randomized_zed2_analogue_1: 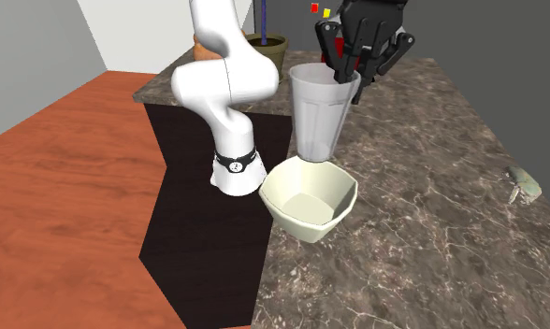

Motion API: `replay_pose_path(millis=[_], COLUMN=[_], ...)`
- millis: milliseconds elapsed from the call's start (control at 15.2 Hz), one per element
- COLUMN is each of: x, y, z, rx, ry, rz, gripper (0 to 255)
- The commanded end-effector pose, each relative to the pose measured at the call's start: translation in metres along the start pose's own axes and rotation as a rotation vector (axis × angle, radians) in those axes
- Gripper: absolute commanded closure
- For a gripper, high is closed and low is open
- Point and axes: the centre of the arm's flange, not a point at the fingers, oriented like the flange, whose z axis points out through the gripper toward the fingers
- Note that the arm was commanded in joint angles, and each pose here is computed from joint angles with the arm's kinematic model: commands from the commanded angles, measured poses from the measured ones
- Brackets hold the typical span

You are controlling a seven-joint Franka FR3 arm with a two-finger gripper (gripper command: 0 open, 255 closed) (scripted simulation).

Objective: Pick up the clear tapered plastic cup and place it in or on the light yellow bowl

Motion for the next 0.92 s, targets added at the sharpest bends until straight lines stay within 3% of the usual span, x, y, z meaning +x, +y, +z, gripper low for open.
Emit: replay_pose_path(millis=[0,858], x=[-0.002,-0.014], y=[-0.002,-0.013], z=[0.009,0.076], rx=[0.0,0.0], ry=[0.0,0.0], rz=[0.0,0.0], gripper=[255,255])
